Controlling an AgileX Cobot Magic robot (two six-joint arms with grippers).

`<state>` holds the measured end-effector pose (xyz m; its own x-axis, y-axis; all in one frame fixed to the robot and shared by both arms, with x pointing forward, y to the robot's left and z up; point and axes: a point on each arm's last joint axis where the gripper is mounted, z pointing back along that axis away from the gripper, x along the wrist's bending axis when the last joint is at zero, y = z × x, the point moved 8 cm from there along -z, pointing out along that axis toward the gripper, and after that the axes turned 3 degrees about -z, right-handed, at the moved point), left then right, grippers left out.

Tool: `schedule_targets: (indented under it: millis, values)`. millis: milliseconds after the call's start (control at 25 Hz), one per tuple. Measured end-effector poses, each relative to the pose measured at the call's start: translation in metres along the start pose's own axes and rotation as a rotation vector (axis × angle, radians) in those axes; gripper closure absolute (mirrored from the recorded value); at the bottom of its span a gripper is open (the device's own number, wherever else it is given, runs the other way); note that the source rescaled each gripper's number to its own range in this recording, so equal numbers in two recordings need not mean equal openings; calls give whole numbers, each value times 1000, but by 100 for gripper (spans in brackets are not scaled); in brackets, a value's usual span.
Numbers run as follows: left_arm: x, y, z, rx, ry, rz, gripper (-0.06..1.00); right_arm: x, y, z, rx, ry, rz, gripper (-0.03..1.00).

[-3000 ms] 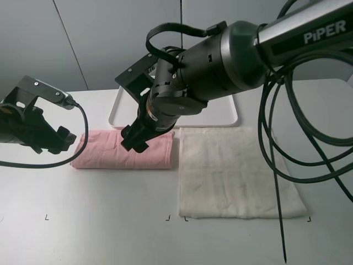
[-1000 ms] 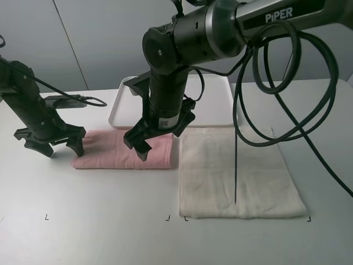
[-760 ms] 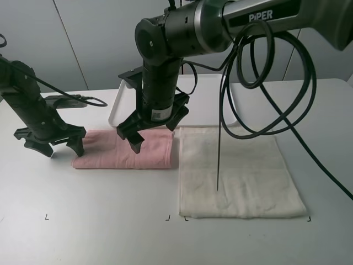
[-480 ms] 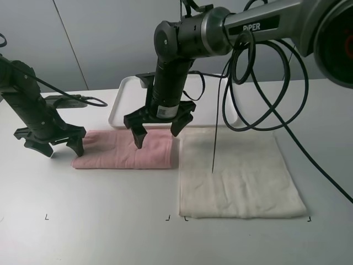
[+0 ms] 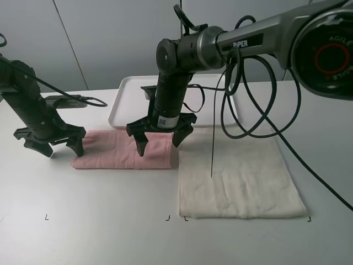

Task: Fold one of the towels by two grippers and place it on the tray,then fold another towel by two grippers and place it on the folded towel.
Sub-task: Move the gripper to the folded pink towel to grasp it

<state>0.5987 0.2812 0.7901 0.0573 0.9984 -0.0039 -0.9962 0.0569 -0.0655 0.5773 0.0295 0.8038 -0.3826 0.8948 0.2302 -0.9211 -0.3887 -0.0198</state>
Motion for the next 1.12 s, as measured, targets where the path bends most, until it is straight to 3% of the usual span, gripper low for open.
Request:
schedule_targets:
  millis: [760,920,1120]
  values:
    - [0,1,0,6,0,0,-5,-5,-1,-16,4,12,-48,3]
    - [0,1,0,6,0,0,-5,-5,-2,-17,-1,9,-51,18]
    - [1,1,0,7,-4,-5,-5,-6,-4,-20,-18,7,-56,52]
